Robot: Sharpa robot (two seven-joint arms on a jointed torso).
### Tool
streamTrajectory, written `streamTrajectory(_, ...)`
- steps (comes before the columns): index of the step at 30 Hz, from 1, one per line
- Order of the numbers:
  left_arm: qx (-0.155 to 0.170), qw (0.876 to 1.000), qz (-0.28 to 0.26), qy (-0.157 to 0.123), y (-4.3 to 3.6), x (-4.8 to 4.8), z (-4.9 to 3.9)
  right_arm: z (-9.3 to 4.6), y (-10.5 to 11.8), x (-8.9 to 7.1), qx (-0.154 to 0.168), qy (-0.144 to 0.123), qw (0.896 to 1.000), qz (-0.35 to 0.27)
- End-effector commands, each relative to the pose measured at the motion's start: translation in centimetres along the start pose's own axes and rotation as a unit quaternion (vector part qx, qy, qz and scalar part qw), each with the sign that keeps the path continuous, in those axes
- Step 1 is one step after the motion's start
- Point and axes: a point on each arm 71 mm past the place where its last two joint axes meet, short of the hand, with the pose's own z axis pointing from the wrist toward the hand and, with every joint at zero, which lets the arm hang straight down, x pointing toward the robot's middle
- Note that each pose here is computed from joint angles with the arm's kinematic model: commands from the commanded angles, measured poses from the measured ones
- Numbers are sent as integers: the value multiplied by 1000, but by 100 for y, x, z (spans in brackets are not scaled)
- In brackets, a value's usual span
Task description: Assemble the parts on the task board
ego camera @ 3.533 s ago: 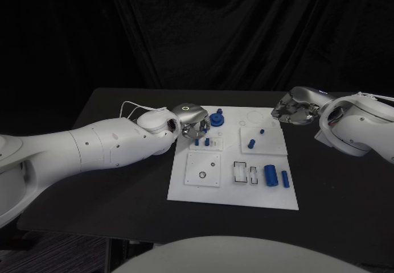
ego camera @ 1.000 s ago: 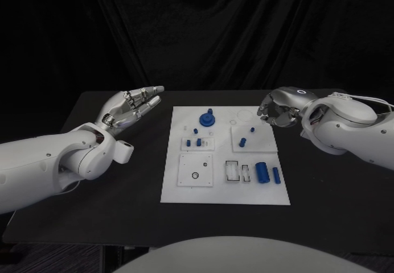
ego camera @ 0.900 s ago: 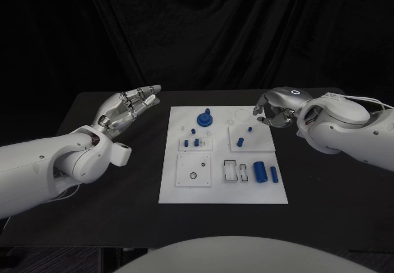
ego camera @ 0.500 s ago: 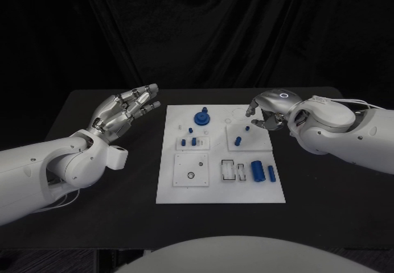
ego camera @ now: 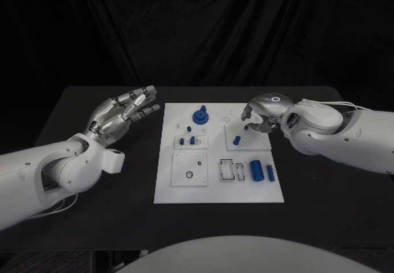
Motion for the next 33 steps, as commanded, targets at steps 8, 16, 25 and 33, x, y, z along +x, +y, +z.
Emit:
streamTrajectory(8, 49, 999, -16, 14, -49, 37, 10, 15, -10, 78, 5, 8, 1000, -7)
streamTrajectory(16, 44, 999, -18, 16, -32, 40, 18, 20, -31, 141, 7, 12, 1000, -7)
streamTrajectory(25, 40, 999, -20, 19, -19, 45, 20, 37, -64, 183, 8, 14, 1000, -8)
streamTrajectory(33, 36, 999, -20, 22, -4, 53, 26, 49, -61, 195, 2, 7, 1000, -7)
